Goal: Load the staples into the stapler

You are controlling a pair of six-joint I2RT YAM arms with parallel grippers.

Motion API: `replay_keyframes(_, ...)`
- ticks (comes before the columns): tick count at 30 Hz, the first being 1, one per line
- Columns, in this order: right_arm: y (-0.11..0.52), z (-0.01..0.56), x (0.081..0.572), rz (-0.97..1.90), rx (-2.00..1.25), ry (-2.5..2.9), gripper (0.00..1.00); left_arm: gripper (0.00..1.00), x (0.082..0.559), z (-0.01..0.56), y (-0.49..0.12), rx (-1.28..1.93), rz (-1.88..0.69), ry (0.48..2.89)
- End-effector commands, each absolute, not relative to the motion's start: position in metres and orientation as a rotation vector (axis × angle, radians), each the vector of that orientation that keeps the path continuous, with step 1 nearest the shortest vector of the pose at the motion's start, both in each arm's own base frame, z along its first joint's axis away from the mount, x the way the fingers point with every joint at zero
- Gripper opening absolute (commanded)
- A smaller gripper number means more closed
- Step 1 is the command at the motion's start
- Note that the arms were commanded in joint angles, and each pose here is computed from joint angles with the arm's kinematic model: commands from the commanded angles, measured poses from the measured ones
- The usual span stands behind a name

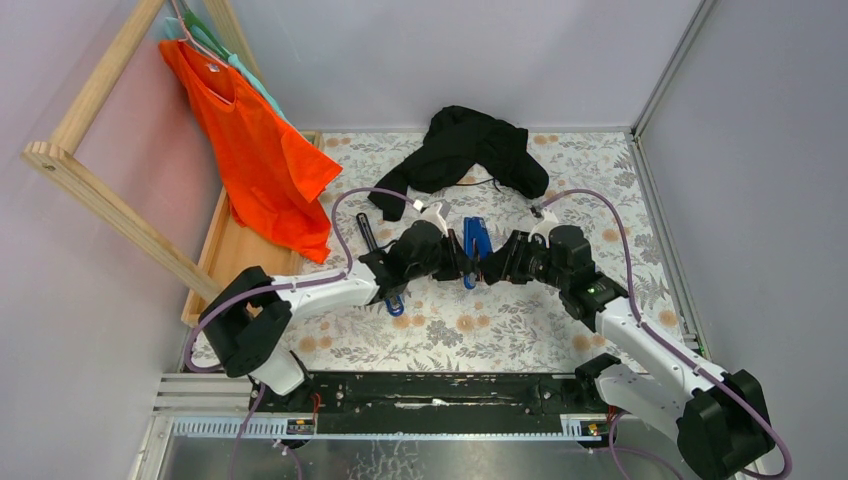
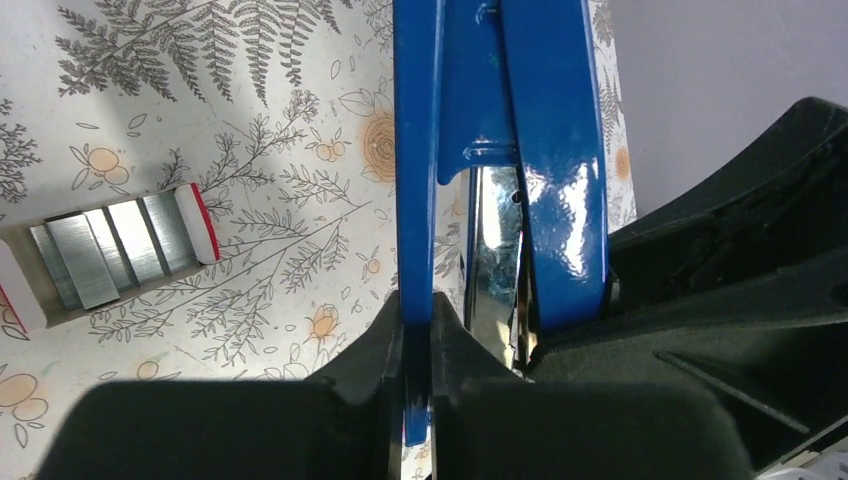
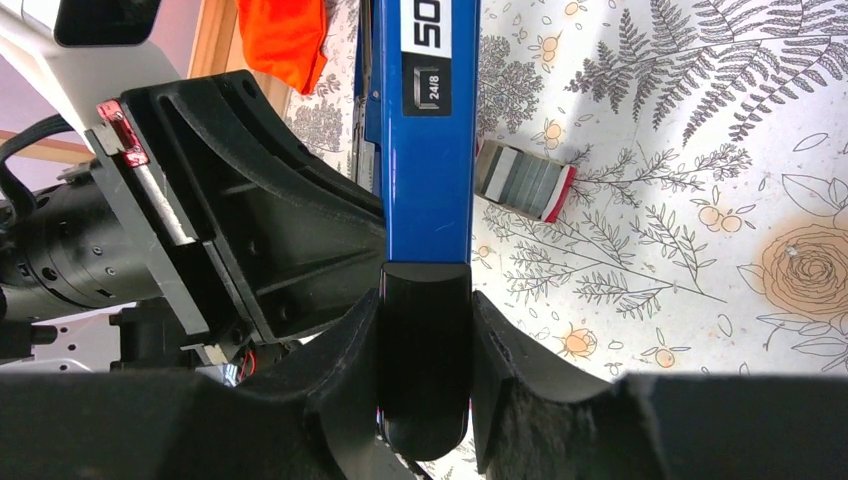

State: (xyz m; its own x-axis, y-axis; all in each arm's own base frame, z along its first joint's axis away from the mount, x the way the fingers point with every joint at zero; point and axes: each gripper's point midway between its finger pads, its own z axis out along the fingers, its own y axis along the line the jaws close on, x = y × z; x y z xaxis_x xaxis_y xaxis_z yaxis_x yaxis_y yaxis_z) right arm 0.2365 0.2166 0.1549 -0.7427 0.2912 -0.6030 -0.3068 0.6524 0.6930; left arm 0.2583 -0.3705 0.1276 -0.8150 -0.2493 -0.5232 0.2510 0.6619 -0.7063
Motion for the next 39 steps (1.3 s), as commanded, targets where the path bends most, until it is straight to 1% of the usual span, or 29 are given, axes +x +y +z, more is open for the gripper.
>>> replay_keyframes(1,0.231,0.223,0.244,1.152,-0.145,1.924,0.00,0.00,0.268,0.123,-0.361,-0.011,-1.024,2.256)
replay_keyframes(10,0.215,0.244,0.252,1.009,-0.171,1.895,0.00,0.00,0.281,0.117,-0.299,-0.101,-0.934,2.223)
replay_keyframes(16,0.204,0.267,0.275,0.963,-0.160,1.911,0.00,0.00,0.273,0.125,-0.283,0.001,-0.906,2.178)
replay_keyframes(23,0.192,0.299,0.314,0.948,-0.121,1.919,0.00,0.00,0.251,0.131,-0.292,0.156,-1.007,2.132)
replay_keyframes(28,0.189,0.312,0.340,0.893,-0.095,1.933,0.00,0.00,0.229,0.129,-0.317,0.297,-1.062,2.130)
replay_keyframes(32,0.193,0.309,0.360,0.876,-0.091,1.975,0.00,0.00,0.211,0.135,-0.340,0.421,-1.123,2.092)
replay_keyframes(37,0.199,0.290,0.384,0.861,-0.067,2.054,0.00,0.00,0.191,0.150,-0.362,0.544,-1.193,2.015)
replay_keyframes(39,0.202,0.282,0.392,0.863,-0.061,2.082,0.01,0.00,0.185,0.156,-0.368,0.574,-1.220,1.986)
